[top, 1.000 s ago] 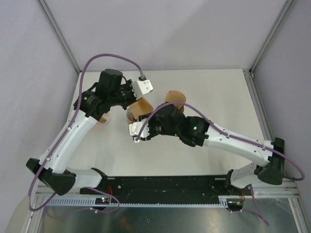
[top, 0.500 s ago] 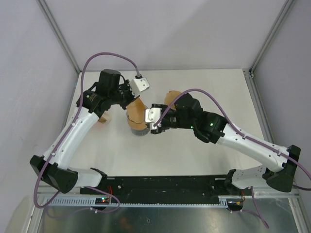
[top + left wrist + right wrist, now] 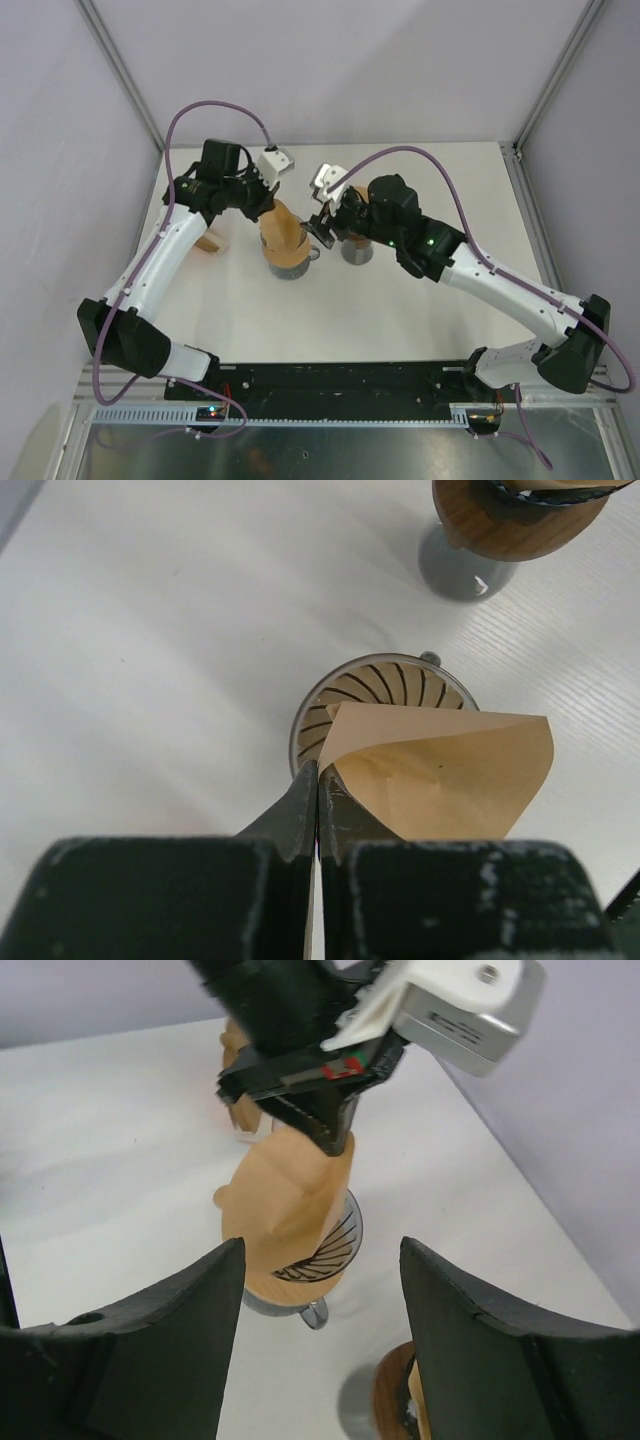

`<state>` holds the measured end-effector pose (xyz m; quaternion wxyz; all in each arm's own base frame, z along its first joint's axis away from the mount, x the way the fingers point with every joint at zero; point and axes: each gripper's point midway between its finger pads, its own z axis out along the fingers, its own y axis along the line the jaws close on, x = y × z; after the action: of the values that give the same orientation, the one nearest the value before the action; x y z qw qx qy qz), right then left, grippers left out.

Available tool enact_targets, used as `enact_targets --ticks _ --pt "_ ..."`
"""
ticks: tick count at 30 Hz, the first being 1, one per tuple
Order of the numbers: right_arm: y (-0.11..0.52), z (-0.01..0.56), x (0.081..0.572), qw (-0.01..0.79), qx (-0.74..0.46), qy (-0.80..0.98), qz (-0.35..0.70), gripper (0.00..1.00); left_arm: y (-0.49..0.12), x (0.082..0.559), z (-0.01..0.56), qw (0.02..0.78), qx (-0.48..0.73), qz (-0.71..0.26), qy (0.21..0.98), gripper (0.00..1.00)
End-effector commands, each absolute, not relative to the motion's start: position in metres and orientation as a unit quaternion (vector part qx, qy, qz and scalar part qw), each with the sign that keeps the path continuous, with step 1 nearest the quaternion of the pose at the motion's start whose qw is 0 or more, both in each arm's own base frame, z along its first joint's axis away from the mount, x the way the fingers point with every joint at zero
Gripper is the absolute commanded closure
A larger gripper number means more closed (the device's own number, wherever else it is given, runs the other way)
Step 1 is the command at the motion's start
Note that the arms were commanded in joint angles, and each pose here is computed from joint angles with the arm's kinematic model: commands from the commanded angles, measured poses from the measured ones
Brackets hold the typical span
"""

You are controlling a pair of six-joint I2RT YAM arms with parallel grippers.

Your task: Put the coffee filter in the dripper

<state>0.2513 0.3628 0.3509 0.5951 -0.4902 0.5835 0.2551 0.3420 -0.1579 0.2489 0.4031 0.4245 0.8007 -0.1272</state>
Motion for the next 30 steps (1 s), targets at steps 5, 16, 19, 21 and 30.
enact_targets --ticks 5,16,19,21,30 --pt "0.373 0.348 0.284 0.599 -0.337 0.664 0.293 0.29 -0.156 0.335 0.234 0.375 0.387 -0.17 0.825 1.0" --pt "0.384 0.309 0.309 0.572 -0.271 0.719 0.289 0.28 -0.151 0.342 0.198 0.325 0.379 -0.169 0.85 0.94" --pt "0.386 0.301 0.311 0.567 -0.27 0.724 0.285 0.28 -0.15 0.344 0.194 0.32 0.379 -0.164 0.853 0.8" --pt "0.388 0.298 0.312 0.564 -0.27 0.727 0.284 0.28 -0.149 0.344 0.195 0.322 0.38 -0.162 0.852 0.67" --pt "0.404 0.304 0.311 0.572 -0.288 0.712 0.287 0.4 -0.154 0.348 0.23 0.365 0.385 -0.168 0.831 0.35"
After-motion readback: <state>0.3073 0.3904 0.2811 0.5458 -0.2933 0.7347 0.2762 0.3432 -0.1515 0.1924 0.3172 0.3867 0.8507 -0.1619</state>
